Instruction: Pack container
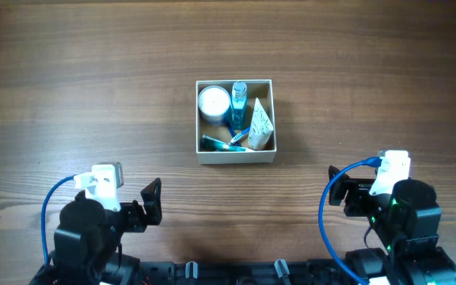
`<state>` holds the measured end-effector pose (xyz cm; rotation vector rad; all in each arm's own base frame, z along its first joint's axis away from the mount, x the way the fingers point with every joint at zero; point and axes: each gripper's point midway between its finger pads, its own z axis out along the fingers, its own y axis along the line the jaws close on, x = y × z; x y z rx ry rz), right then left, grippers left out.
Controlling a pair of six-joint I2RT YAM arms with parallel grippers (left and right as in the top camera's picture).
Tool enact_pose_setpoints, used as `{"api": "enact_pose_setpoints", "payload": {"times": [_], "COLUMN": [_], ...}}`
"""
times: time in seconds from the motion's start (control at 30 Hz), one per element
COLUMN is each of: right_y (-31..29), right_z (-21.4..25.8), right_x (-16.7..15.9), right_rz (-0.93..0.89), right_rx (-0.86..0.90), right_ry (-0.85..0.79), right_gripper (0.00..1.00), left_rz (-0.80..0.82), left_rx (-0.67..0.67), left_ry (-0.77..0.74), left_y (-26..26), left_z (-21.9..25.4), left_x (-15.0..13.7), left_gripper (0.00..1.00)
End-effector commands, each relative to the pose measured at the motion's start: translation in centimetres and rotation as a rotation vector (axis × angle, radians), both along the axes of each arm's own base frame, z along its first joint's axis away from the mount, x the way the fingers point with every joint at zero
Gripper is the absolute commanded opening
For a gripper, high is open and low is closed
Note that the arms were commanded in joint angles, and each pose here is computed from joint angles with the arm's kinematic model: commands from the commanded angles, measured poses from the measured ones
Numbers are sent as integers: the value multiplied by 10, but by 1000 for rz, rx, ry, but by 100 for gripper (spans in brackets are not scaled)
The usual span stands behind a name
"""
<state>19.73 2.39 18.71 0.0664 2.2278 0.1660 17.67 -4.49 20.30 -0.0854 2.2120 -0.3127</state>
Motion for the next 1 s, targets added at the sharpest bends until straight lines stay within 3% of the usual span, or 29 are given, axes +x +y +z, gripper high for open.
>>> {"api": "enact_pose_setpoints", "payload": {"times": [0.0, 0.3, 0.5, 0.67, 0.77, 0.97], "right_y": [-3, -2, 6, 8, 9, 13], "right_z": [-1, 14, 10, 21, 20, -13], "right_x": [-5, -15, 20, 45, 45, 47], "right_rz": [-21, 62, 69, 64, 63, 94], "right_rx": [2, -75, -52, -82, -66, -67], "right_ry": [-12, -323, -500, -788, -797, -663], "right_gripper": [100, 100, 100, 100, 100, 100], "left_rz": [-4, -4, -4, -4, -4, -4], "left_rx": [1, 1, 1, 1, 1, 1], "left_ry": [2, 3, 3, 2, 3, 3], "left_y": [-1, -1, -1, -1, -1, -1], "left_z": [-3, -3, -3, -3, -3, -3], "left_x": [0, 0, 0, 0, 0, 0], "left_gripper": [100, 100, 100, 100, 100, 100]}}
